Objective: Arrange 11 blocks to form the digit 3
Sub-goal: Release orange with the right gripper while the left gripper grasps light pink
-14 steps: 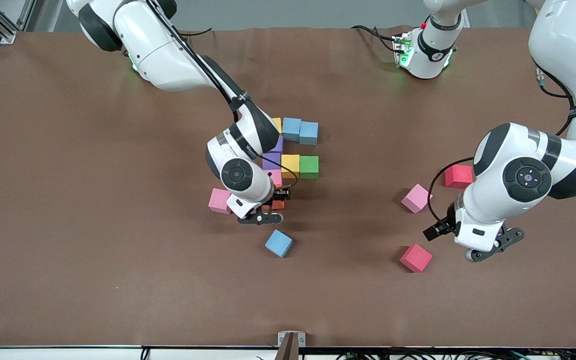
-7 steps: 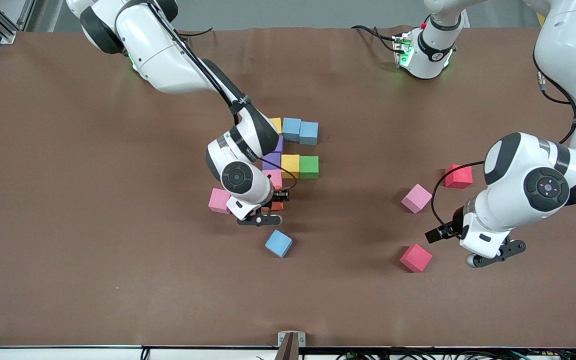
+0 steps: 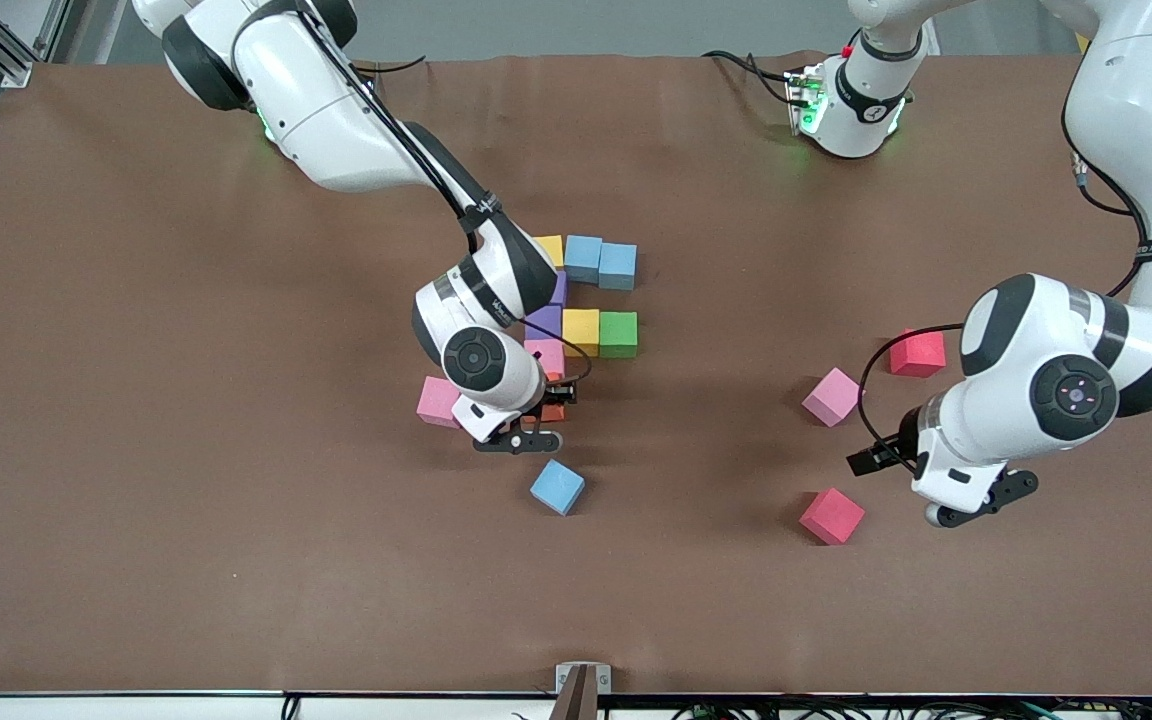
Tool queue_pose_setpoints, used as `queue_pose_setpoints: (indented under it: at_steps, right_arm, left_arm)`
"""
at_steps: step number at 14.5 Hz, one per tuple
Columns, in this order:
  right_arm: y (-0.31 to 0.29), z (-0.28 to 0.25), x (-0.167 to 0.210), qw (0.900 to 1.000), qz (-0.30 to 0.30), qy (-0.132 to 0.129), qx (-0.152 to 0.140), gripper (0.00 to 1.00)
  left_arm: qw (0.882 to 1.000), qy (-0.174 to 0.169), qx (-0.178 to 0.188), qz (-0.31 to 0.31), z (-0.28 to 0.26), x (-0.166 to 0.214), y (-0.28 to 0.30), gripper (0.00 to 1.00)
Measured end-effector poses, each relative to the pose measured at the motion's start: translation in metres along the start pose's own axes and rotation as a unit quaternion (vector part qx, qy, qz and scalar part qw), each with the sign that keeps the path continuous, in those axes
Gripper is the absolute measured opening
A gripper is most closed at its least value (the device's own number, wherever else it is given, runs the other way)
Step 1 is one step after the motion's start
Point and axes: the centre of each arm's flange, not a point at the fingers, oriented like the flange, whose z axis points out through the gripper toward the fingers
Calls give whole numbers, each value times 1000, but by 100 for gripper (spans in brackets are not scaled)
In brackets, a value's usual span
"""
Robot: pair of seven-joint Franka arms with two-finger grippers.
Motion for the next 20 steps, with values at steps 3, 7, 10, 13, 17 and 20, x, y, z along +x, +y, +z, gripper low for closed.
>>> queue_pose_setpoints:
  at_steps: [3,7,10,13,17,20]
  right_arm:
    - [1,9,0,1000,1,-5,-3,63]
    - [0,13,-2,1000,-1,-7,-4,63]
    - [-2,13,-3,1000,-2,-7,-4,63]
    - [-3,10,-2,1000,-3,-4,-2,85]
    - [-9,-3,2,1000,-6,6,6,100]
    - [-10,-24,2,1000,-6,-9,-4,100]
  left_arm:
    - [1000,-20,18,-15,25,-16,4,100]
    - [998,-45,27,-22,46,-26,0,100]
    - [996,-63,33,-45,62,-27,-14,100]
    - [994,-62,28,-91,71,-23,-30,100]
    - [993,-45,19,-108,83,-44,-27,100]
    - [993,-43,17,-108,91,-50,-31,100]
